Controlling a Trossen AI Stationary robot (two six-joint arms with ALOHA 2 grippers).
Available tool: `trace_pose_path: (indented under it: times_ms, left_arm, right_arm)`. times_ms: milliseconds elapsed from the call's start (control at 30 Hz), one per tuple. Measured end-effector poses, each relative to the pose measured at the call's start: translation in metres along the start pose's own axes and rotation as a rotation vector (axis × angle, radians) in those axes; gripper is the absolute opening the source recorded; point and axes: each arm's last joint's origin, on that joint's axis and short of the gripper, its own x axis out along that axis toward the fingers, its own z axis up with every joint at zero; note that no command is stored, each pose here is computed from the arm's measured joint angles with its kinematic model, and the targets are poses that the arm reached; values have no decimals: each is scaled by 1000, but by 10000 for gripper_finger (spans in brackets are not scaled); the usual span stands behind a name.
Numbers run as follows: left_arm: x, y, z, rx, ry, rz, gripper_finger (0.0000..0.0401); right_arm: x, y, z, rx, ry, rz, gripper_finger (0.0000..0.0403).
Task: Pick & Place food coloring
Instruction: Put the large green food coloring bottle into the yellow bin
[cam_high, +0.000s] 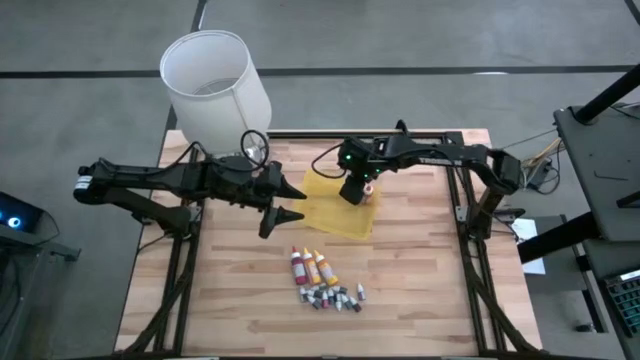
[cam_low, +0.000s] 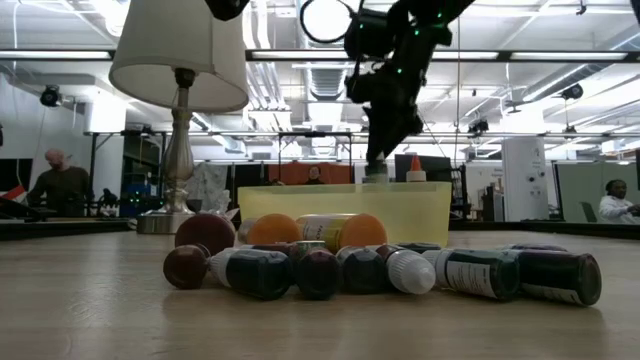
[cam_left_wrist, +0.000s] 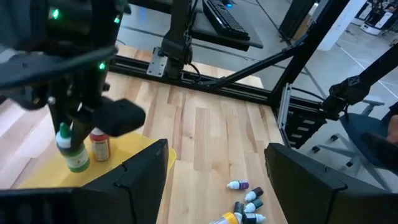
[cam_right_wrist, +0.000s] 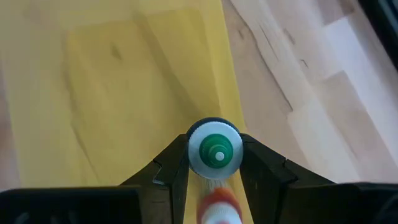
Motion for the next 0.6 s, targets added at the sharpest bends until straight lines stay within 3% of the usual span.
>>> trace_pose_path:
  times_ms: [267,600]
  left_arm:
    - [0,0,0,-3,0,0,240]
    - [0,0,0,-6,0,1,240]
  right_arm:
    - [24,1,0,27,23,-5,109]
    - [29,1,1,58,-16,-2,109]
